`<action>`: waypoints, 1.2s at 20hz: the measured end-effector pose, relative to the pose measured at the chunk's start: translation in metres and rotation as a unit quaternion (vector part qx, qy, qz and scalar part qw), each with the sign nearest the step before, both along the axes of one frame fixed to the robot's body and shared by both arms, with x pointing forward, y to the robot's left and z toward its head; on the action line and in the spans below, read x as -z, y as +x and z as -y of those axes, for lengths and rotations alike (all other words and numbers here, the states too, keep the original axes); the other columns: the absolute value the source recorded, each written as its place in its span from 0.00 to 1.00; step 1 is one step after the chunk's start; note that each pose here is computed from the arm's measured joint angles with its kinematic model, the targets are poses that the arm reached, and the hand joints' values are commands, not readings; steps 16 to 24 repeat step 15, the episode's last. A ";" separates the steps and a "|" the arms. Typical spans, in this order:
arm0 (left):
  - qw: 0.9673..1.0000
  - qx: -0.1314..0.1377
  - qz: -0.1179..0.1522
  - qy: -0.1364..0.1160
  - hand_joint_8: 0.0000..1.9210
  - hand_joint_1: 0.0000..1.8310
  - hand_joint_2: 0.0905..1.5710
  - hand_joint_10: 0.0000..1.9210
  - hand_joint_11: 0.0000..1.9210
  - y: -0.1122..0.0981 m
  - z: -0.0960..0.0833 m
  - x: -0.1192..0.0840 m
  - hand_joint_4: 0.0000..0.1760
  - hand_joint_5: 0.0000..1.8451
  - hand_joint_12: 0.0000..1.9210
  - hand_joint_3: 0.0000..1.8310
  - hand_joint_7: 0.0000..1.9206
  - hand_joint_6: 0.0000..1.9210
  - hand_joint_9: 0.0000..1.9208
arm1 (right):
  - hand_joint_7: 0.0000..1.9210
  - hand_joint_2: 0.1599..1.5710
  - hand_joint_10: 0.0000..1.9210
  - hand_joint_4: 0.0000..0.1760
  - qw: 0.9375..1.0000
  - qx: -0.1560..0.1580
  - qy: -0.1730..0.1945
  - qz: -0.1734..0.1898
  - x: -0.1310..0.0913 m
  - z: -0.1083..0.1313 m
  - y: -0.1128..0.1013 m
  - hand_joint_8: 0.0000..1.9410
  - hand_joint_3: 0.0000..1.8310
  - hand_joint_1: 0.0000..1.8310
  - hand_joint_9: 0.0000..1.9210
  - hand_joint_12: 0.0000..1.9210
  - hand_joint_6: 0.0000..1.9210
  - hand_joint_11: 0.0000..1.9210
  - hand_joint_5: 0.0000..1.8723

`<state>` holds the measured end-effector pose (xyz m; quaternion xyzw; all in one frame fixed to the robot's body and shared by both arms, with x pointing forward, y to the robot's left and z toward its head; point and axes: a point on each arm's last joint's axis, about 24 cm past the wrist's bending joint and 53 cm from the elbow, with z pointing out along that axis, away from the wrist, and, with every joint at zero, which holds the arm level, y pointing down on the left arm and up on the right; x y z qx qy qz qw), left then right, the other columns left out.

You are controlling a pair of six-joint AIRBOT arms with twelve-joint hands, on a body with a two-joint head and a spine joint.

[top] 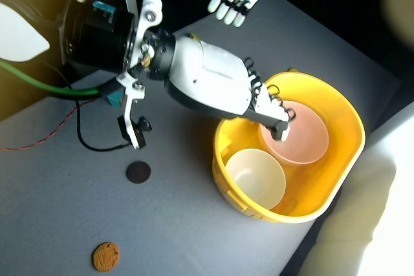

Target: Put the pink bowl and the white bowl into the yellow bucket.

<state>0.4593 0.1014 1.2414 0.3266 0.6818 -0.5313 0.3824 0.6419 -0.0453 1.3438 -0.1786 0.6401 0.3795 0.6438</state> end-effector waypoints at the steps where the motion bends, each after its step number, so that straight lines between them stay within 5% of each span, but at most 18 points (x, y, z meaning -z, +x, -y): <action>1: 1.000 -0.004 0.011 -0.004 0.00 0.25 0.70 0.00 0.00 0.002 0.001 -0.002 0.00 0.09 0.44 0.00 0.13 0.00 0.13 | 0.19 0.58 0.00 0.00 1.000 -0.003 -0.001 0.003 -0.001 -0.002 -0.002 0.00 0.00 0.36 0.18 0.46 0.00 0.00 0.17; 9: 1.000 -0.010 0.010 -0.004 0.01 0.26 0.70 0.01 0.00 0.005 0.002 0.000 0.00 0.10 0.46 0.00 0.15 0.01 0.14 | 0.20 0.58 0.00 0.00 1.000 -0.004 -0.003 -0.002 0.002 -0.003 -0.003 0.00 0.00 0.36 0.19 0.45 0.00 0.00 0.17; 10: 1.000 -0.008 0.011 -0.004 0.00 0.26 0.72 0.00 0.00 0.004 0.002 0.000 0.00 0.08 0.40 0.00 0.12 0.00 0.12 | 0.20 0.58 0.00 0.00 1.000 -0.003 -0.007 0.001 0.002 -0.003 -0.003 0.00 0.00 0.36 0.19 0.45 0.00 0.00 0.17; 15: 1.000 0.015 0.013 0.001 0.00 0.26 0.71 0.00 0.00 0.003 0.016 0.007 0.00 0.10 0.43 0.00 0.13 0.01 0.13 | 0.20 0.59 0.00 0.00 0.999 -0.019 -0.039 -0.022 0.034 -0.016 -0.015 0.00 0.00 0.36 0.19 0.44 0.00 0.00 0.19; 24: 1.000 0.015 0.013 0.001 0.00 0.26 0.71 0.00 0.00 0.003 0.016 0.007 0.00 0.10 0.43 0.00 0.13 0.01 0.13 | 0.20 0.59 0.00 0.00 0.999 -0.019 -0.039 -0.022 0.034 -0.016 -0.015 0.00 0.00 0.36 0.19 0.44 0.00 0.00 0.19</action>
